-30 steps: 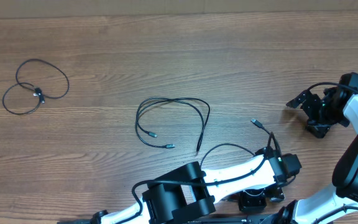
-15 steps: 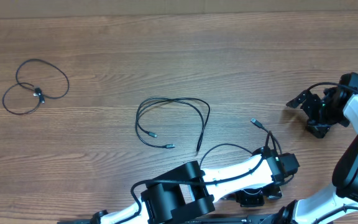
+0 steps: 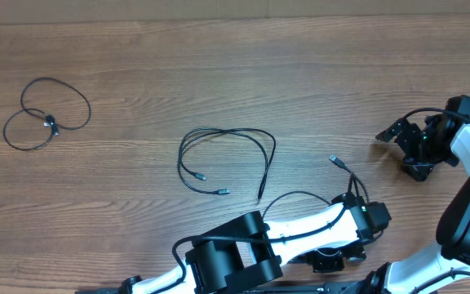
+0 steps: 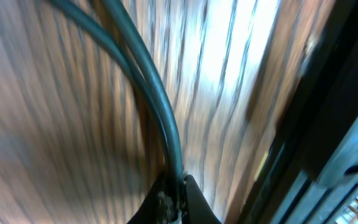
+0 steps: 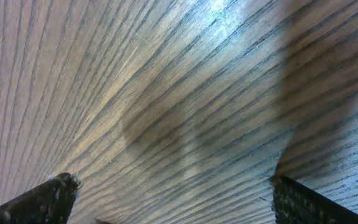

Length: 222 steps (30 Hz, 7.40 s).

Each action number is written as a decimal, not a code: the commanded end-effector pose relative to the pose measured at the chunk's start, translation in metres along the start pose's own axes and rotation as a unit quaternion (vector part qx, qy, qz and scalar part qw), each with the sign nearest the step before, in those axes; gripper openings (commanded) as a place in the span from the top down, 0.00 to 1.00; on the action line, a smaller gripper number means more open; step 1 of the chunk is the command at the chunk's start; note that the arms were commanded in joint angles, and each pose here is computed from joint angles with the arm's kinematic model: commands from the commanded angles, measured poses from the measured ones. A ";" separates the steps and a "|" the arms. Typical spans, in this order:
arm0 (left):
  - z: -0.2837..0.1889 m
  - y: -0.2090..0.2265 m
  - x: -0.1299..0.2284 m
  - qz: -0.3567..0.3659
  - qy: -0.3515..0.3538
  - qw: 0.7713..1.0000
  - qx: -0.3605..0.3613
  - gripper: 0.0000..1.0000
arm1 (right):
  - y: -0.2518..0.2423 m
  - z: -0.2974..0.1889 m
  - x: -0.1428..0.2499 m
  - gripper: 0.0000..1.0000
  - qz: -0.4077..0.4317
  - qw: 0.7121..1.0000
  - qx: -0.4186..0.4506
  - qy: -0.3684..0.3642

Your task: Untangle cables

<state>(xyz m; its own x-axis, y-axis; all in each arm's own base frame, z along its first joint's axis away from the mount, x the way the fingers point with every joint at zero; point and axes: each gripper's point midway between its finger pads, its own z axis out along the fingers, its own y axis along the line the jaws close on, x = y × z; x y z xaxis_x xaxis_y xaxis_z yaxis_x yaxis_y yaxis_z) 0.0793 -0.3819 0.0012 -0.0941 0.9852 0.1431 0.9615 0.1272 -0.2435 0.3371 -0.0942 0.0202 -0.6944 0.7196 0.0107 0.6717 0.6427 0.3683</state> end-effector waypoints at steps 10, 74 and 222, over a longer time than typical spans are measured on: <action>-0.104 -0.013 -0.027 -0.030 -0.101 0.994 -0.020 0.96 | 0.004 -0.004 -0.009 0.00 -0.006 1.000 -0.003 -0.012; -0.311 0.288 0.553 -0.888 -0.251 0.244 -0.298 0.96 | 0.004 -0.004 -0.009 0.00 -0.006 1.000 -0.003 -0.012; -0.353 0.127 0.112 -0.323 -0.413 0.848 -0.082 0.96 | 0.004 -0.004 -0.009 0.00 -0.006 1.000 -0.003 -0.012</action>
<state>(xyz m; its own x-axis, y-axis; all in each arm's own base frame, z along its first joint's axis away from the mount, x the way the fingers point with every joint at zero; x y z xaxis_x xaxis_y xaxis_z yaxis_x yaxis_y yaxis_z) 0.2765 -0.3006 0.3681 -0.6407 0.4175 -0.6444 0.6915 0.6784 -0.2481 0.3370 -0.0943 0.0201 -0.6946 0.7193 0.0108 0.6717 0.6430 0.3679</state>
